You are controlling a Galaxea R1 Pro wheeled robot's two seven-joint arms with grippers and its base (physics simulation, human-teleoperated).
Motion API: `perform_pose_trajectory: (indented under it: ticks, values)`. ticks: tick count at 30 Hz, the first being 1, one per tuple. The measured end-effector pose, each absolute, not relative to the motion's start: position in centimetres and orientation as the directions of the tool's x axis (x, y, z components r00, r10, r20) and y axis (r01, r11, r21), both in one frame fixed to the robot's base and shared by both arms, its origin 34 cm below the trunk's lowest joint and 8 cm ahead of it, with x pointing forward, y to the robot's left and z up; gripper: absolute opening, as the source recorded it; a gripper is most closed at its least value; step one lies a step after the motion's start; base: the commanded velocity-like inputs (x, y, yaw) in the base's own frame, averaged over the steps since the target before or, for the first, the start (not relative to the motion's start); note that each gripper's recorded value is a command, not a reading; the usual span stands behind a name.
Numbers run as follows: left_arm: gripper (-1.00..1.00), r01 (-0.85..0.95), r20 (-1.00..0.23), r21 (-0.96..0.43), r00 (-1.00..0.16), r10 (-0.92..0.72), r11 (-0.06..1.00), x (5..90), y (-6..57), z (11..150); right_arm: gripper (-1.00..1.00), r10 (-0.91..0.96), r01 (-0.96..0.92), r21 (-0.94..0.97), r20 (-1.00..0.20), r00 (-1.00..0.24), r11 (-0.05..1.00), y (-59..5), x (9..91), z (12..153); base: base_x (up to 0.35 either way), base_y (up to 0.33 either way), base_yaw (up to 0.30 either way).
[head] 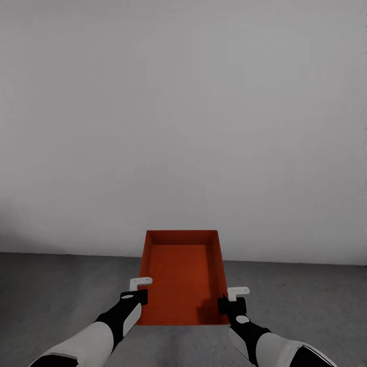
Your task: Move the two storage containers from the living room to the garage. In the garage, place one container on the floor and stack the other container on top of it (either order is fine).
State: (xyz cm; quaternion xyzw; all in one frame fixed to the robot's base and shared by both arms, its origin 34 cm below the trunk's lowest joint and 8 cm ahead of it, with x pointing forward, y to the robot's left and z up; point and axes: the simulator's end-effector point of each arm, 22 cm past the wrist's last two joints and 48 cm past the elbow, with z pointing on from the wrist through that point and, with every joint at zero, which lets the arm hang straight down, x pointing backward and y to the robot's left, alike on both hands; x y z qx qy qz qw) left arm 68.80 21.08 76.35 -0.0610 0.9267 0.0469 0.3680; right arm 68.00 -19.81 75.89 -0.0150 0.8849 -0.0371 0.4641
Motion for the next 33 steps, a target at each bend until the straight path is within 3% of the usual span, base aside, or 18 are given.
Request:
perform_pose_trajectory:
  ticks: [17, 33]
  values:
    - [-1.00, -0.147, -0.670, 0.047, -0.739, -0.078, 0.988, 68.4, 21.0, 75.0, -1.00, -0.060, 0.006, -0.078, -0.806, -0.589, 0.997, -19.9, 67.6, 74.5, 0.000, 0.000, -0.132]
    - [-1.00, -0.146, -0.651, 0.050, -0.755, -0.079, 0.988, 67.9, 21.0, 73.6, -1.00, -0.059, 0.003, -0.077, -0.791, -0.609, 0.997, -19.9, 67.1, 73.1, 0.000, 0.000, -0.014]
